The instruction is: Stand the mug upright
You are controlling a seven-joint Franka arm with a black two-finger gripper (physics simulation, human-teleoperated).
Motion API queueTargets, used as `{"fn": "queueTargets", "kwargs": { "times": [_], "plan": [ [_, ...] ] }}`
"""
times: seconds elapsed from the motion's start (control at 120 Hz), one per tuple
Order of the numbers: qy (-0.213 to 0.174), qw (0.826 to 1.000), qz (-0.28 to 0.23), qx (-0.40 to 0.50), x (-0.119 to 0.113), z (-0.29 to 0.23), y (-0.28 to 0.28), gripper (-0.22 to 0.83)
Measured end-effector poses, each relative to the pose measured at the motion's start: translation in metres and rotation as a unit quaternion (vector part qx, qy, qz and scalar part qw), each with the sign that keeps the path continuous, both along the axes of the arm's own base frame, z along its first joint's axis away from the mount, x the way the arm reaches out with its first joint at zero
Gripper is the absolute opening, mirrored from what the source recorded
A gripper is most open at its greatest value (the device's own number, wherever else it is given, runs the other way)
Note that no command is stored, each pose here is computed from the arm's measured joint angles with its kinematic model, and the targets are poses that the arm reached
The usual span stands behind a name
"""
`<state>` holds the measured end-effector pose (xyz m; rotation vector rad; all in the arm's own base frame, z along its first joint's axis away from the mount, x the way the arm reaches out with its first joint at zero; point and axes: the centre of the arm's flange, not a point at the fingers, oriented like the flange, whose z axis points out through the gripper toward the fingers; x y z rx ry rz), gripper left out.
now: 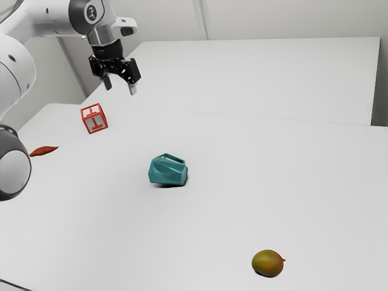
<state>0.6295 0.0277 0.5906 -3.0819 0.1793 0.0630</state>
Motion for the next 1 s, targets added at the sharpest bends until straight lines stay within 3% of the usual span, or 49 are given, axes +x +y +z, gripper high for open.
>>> {"fn": "queueTargets", "kwargs": {
  "times": [0.267, 0.433, 0.708, 1.0],
  "plan": [
    [0.004, 1.0, 0.005, -0.005, -0.001, -0.003, 0.005, 0.61],
    [0.007, 0.999, 0.019, -0.024, -0.027, -0.003, 0.024, 0.62],
    [0.037, 0.993, 0.06, -0.09, -0.08, -0.089, 0.059, 0.62],
    [-0.015, 0.975, 0.141, -0.171, -0.098, -0.155, 0.117, 0.62]
  ]
}}
